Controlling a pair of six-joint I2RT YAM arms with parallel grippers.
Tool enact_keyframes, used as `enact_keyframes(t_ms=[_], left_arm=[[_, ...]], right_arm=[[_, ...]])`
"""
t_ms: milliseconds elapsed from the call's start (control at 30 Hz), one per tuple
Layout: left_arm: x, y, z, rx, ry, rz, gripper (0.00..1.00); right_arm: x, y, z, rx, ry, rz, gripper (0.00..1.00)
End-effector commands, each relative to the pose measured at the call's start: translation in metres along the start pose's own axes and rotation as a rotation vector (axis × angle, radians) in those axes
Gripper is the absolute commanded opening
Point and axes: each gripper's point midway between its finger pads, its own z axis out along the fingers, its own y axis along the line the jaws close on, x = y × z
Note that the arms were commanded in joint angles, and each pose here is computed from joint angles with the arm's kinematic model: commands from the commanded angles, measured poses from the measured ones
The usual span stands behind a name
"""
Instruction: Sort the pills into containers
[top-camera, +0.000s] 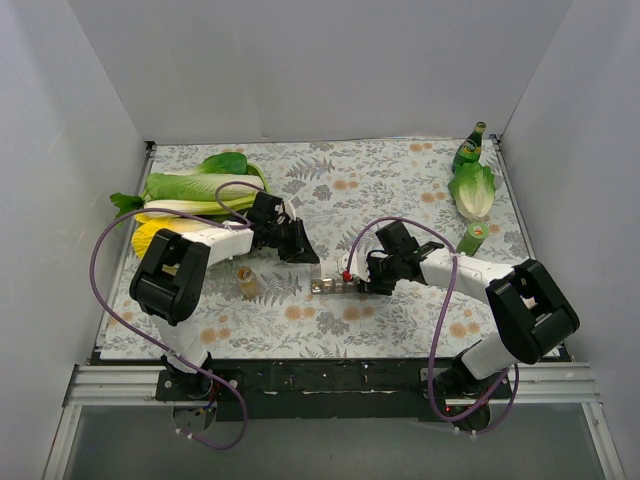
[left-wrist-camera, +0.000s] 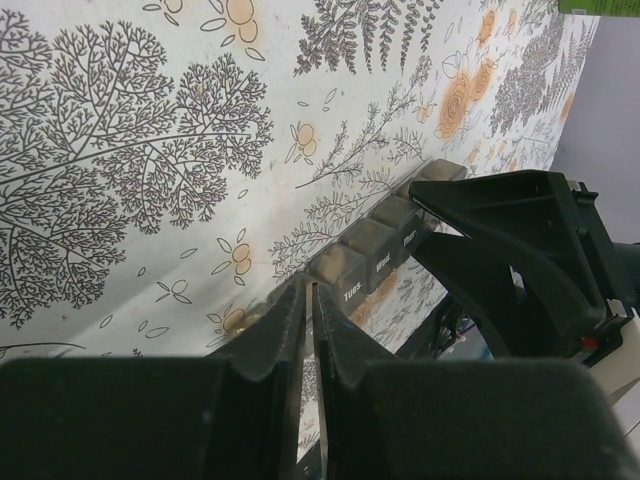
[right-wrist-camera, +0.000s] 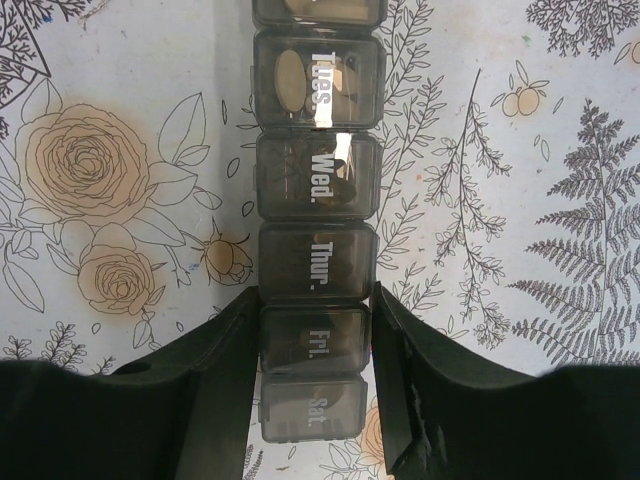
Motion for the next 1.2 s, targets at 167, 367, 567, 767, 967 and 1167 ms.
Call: enact_keyframes(t_ms=[167, 367, 567, 767, 967, 1167], left_arm=[[0.024, -0.026, -0.014, 0.085, 0.06, 0.056, 0.0], [0.057, -0.015, -0.014, 0.06, 0.122, 0.024, 0.0], [0.063, -0.006, -0.018, 0.005, 0.105, 0.011, 0.0], [0.047, -0.016, -0.024, -0.007, 0.048, 0.03, 0.0], [0.019, -0.069, -0.053, 0.089, -0.05, 0.082, 0.0], [0.002, -0.063, -0.051, 0.03, -0.094, 0.083, 0.0]], right_arm=[[0.008, 0.0, 0.006, 0.021, 0.031, 0.054, 0.26], [0.012, -0.002, 0.006, 0.035, 0.052, 0.073, 0.24], [0.013, -0.003, 0.007, 0.039, 0.057, 0.081, 0.23], [0.012, 0.0, 0.007, 0.036, 0.058, 0.083, 0.23], [0.015, 0.001, 0.007, 0.039, 0.065, 0.082, 0.23], [0.014, 0.001, 0.008, 0.036, 0.064, 0.084, 0.23]])
